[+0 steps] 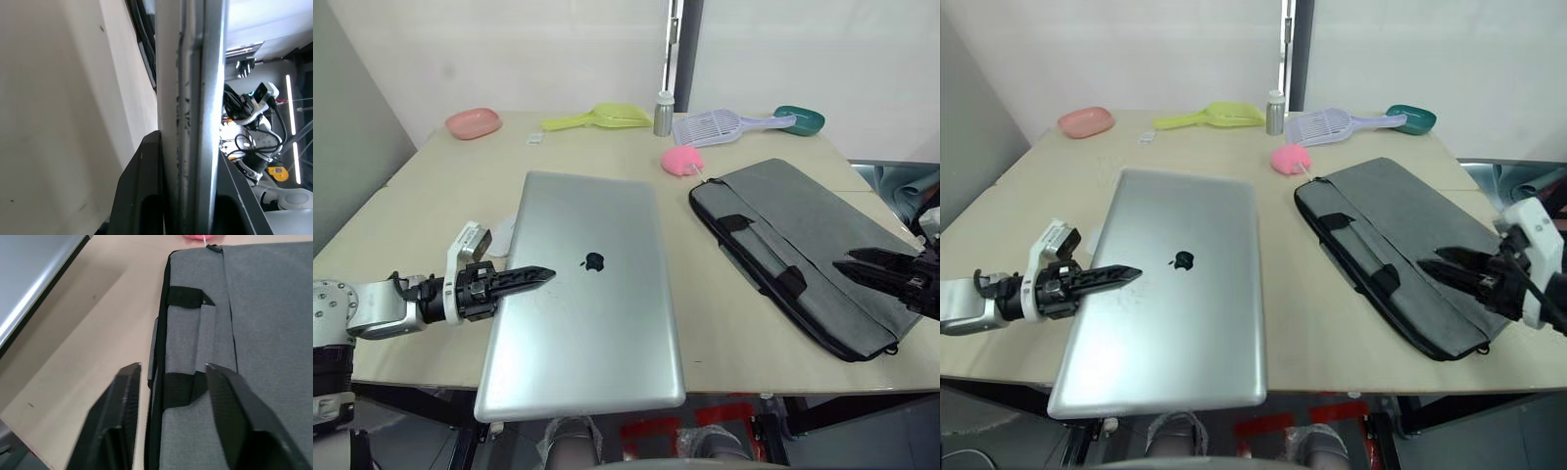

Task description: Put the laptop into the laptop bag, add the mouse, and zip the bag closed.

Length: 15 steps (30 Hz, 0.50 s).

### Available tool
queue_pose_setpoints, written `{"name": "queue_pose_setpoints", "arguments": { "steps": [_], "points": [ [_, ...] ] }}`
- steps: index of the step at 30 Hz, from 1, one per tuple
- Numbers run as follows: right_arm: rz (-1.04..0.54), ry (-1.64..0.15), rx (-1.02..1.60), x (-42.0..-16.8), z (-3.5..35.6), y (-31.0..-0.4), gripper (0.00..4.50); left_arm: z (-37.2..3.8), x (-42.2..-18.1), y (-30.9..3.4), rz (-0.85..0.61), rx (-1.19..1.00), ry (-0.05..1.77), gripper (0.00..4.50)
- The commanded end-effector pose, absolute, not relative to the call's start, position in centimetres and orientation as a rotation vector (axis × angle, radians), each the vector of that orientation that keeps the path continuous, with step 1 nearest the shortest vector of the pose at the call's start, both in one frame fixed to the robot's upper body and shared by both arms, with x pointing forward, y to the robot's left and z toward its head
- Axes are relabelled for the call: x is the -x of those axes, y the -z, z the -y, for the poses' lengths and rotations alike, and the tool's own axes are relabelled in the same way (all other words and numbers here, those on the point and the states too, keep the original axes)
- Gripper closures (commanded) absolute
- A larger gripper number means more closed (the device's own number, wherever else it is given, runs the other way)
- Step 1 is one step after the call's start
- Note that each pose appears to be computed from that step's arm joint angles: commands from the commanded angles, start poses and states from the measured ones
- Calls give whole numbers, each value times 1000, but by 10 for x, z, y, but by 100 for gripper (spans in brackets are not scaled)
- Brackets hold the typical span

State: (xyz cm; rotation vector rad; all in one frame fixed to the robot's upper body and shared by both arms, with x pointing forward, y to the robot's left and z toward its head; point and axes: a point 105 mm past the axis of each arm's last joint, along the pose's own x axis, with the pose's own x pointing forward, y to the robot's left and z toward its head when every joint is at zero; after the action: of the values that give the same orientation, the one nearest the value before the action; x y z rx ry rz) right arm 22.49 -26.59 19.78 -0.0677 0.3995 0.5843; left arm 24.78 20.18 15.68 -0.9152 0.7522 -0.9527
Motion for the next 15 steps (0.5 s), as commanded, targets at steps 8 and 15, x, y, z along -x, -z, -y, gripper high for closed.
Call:
{"name": "queue_pose_setpoints", "arguments": {
  "steps": [8,15],
  "points": [
    [-506,-539,167,-257,231,-175,7,-187,-262,-181,-600,994,998,419],
    [-581,-488,379,-269,240,-144,7,-168,-268,-178,-608,1010,1027,419]
  ]
}}
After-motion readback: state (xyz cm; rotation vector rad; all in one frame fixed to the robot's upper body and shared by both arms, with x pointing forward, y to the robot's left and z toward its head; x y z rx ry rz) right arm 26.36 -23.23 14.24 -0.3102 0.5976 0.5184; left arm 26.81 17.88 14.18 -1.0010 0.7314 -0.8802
